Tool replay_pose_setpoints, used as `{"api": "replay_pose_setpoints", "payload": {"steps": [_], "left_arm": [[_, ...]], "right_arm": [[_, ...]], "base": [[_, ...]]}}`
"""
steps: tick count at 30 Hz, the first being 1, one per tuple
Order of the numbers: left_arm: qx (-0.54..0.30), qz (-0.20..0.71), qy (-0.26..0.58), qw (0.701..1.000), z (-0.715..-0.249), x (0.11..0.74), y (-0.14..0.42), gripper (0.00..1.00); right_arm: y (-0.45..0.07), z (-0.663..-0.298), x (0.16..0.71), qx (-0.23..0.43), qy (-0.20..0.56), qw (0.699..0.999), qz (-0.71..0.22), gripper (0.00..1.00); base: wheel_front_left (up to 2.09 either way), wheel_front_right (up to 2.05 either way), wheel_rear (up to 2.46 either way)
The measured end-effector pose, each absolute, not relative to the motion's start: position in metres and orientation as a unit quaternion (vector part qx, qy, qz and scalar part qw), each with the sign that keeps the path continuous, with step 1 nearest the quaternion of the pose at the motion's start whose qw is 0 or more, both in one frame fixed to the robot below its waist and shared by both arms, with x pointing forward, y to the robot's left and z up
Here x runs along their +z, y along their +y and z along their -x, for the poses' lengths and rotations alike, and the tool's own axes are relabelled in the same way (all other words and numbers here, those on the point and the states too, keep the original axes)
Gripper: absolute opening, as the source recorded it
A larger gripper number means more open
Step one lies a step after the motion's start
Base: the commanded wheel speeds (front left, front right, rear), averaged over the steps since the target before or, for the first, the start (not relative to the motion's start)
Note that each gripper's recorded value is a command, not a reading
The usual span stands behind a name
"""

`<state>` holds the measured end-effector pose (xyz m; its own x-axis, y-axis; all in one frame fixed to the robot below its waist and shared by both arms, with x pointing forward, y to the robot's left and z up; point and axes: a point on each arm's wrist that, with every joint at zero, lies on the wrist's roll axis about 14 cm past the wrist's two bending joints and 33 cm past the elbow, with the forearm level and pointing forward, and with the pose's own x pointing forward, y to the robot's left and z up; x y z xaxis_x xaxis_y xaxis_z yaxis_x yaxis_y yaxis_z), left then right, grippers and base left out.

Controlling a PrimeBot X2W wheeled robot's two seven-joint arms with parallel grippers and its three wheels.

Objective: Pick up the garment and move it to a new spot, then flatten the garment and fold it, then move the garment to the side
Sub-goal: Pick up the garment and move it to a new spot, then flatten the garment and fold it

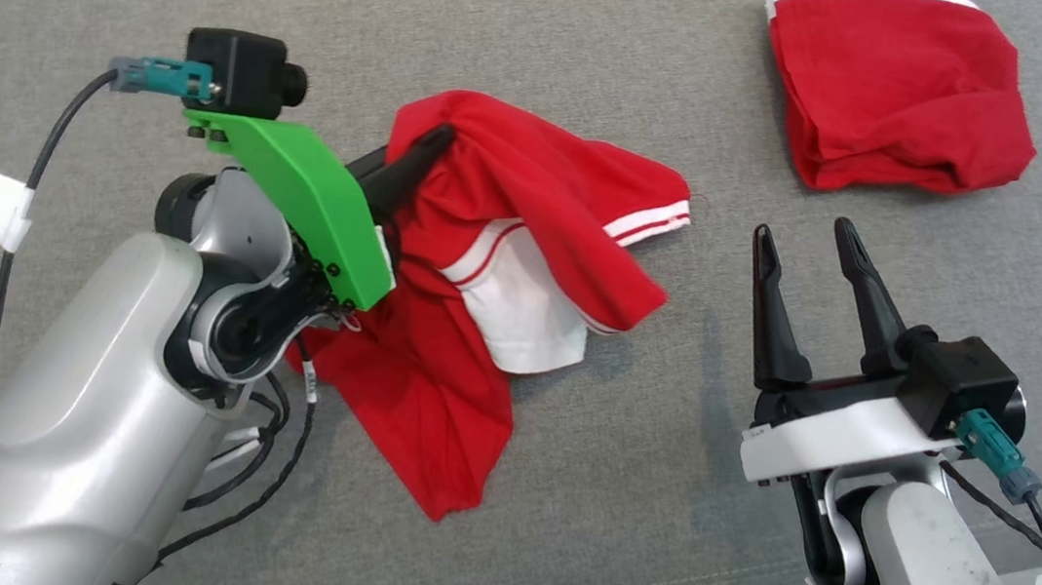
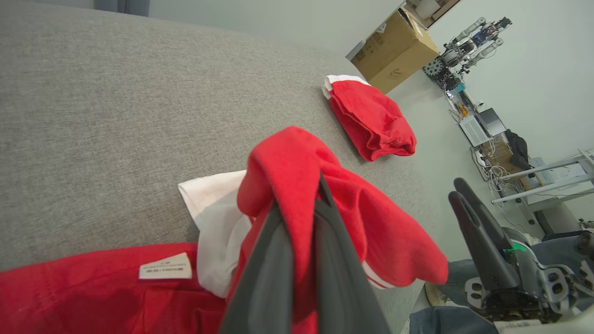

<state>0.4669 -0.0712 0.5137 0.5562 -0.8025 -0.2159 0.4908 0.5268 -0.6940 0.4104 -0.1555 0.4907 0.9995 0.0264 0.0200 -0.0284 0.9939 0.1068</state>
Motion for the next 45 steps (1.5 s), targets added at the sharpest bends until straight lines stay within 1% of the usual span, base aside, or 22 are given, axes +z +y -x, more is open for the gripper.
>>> {"api": "replay_pose_setpoints", "payload": {"steps": [2,5,6,7,8,9,10,13,17,20,24,30,36,41,45], "left_arm": [[-0.373,0.284,0.273,0.840,-0.471,0.504,-0.070,0.00],[-0.369,0.285,0.277,0.840,-0.471,0.500,-0.079,0.00],[-0.369,0.289,0.275,0.840,-0.471,0.500,-0.083,0.36],[-0.367,0.289,0.273,0.841,-0.471,0.499,-0.086,0.69],[-0.366,0.288,0.270,0.843,-0.471,0.498,-0.088,0.67],[-0.360,0.287,0.263,0.848,-0.475,0.497,-0.087,0.98],[-0.350,0.286,0.252,0.856,-0.482,0.498,-0.082,1.00],[-0.332,0.274,0.233,0.872,-0.495,0.497,-0.072,1.00],[-0.329,0.275,0.237,0.872,-0.491,0.492,-0.073,1.00],[-0.324,0.290,0.222,0.873,-0.492,0.500,-0.073,1.00],[-0.308,0.296,0.197,0.883,-0.500,0.508,-0.058,1.00],[-0.290,0.291,0.179,0.894,-0.500,0.510,-0.039,1.00],[-0.277,0.302,0.184,0.893,-0.477,0.496,-0.025,1.00],[-0.243,0.306,0.166,0.905,-0.465,0.489,-0.002,1.00],[-0.221,0.297,0.185,0.911,-0.442,0.467,0.012,1.00]], "right_arm": [[-0.160,-0.405,0.492,0.008,-0.010,0.999,-0.052,1.00],[-0.162,-0.395,0.490,0.004,-0.004,0.999,-0.053,1.00],[-0.160,-0.393,0.488,0.007,-0.001,0.999,-0.053,1.00],[-0.156,-0.390,0.486,0.015,0.003,0.998,-0.055,1.00],[-0.151,-0.389,0.484,0.023,0.007,0.998,-0.057,1.00],[-0.144,-0.389,0.482,0.035,0.010,0.998,-0.057,1.00],[-0.136,-0.388,0.480,0.049,0.014,0.997,-0.058,1.00],[-0.117,-0.385,0.470,0.082,0.030,0.994,-0.062,1.00],[-0.097,-0.377,0.452,0.119,0.059,0.989,-0.064,1.00],[-0.088,-0.373,0.439,0.138,0.081,0.986,-0.055,1.00],[-0.073,-0.372,0.422,0.176,0.110,0.978,-0.038,1.00],[-0.070,-0.380,0.407,0.198,0.132,0.971,-0.009,1.00],[-0.065,-0.386,0.390,0.206,0.162,0.965,-0.010,1.00],[-0.054,-0.394,0.385,0.220,0.170,0.961,-0.014,1.00],[-0.041,-0.395,0.384,0.236,0.171,0.956,-0.020,1.00]], "base": [[0.00,0.00,0.00],[0.00,0.00,0.00],[0.00,0.00,0.00],[0.00,0.00,0.00],[0.00,0.00,0.00],[0.00,0.00,0.00],[0.00,0.00,0.00],[0.00,0.00,0.00],[0.00,0.00,0.00],[0.00,0.00,0.00],[0.00,0.00,0.00],[0.00,0.00,0.00],[0.00,0.00,0.00],[0.00,0.00,0.00],[0.00,0.00,0.00]]}}
